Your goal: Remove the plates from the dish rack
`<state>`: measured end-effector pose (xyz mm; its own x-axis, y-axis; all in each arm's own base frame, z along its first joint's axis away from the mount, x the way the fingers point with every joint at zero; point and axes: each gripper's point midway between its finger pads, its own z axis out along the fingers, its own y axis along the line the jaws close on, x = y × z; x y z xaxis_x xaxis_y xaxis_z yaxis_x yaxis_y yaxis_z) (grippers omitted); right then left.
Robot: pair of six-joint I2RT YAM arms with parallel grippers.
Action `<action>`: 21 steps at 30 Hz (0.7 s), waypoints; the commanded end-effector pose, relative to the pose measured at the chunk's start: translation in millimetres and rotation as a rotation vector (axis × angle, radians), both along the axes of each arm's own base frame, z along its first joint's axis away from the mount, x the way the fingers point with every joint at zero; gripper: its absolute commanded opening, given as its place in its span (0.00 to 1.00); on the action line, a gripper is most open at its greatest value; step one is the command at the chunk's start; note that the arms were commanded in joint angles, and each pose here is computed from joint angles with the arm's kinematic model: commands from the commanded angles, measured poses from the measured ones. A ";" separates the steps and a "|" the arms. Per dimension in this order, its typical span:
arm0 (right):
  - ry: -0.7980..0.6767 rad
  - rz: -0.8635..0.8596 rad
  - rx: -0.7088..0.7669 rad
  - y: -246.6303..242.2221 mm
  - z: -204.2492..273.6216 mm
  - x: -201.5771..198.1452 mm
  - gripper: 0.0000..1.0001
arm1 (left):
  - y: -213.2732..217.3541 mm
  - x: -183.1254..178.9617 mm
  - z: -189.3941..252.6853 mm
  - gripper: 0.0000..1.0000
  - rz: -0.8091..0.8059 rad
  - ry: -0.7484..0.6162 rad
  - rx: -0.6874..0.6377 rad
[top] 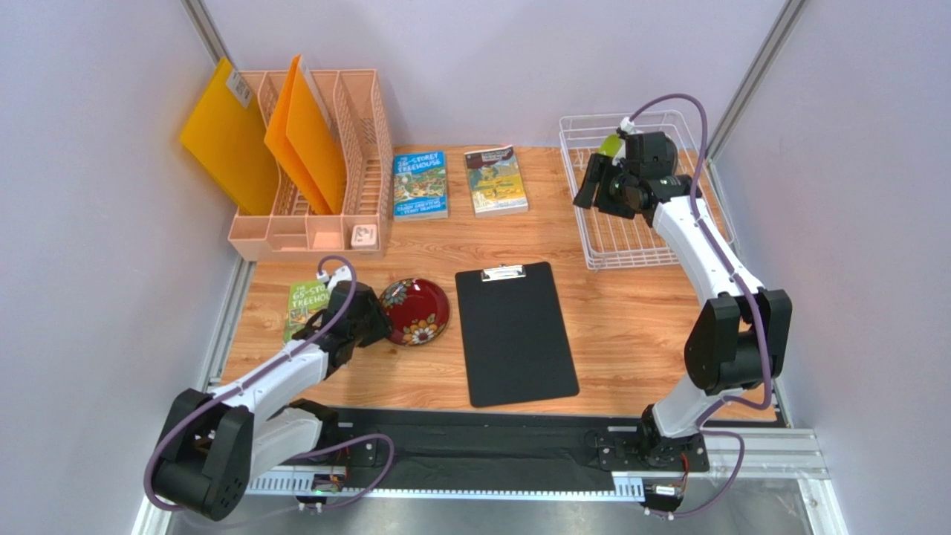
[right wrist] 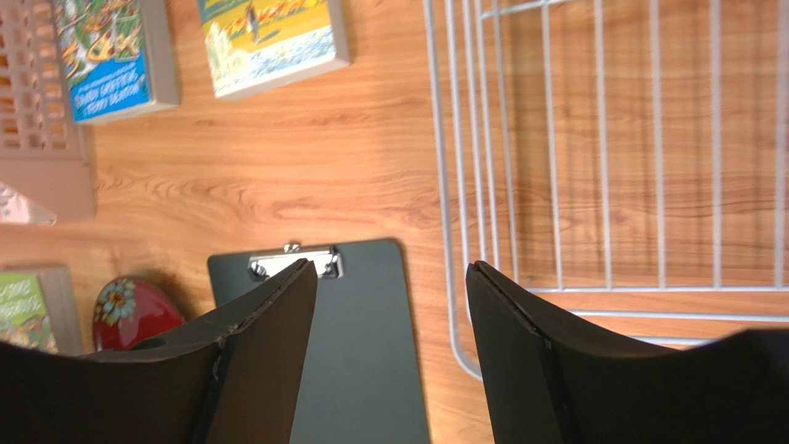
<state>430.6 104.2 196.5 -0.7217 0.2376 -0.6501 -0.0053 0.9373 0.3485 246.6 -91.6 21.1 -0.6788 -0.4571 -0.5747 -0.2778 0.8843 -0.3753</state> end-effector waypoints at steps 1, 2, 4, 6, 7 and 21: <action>-0.083 -0.119 -0.158 -37.5 22.6 30.9 0.68 | 1.9 -5.8 0.9 0.49 -0.010 0.045 0.026; -0.104 -0.179 -0.206 -52.4 28.2 43.5 0.70 | -1.2 -4.3 6.2 0.50 -0.027 0.034 0.016; -0.126 -0.210 -0.241 -64.0 35.3 57.9 0.70 | -5.4 1.8 24.3 0.57 -0.052 -0.024 0.001; -0.145 -0.251 -0.282 -77.6 42.3 80.2 0.70 | -7.6 10.2 50.0 0.64 -0.081 -0.106 0.001; -0.148 -0.255 -0.295 -80.6 43.6 87.6 0.70 | -8.7 12.9 59.5 0.71 -0.098 -0.136 0.004; -0.140 -0.239 -0.522 -115.4 4.4 177.5 0.63 | -61.9 43.9 167.9 0.99 -0.421 -0.445 -0.078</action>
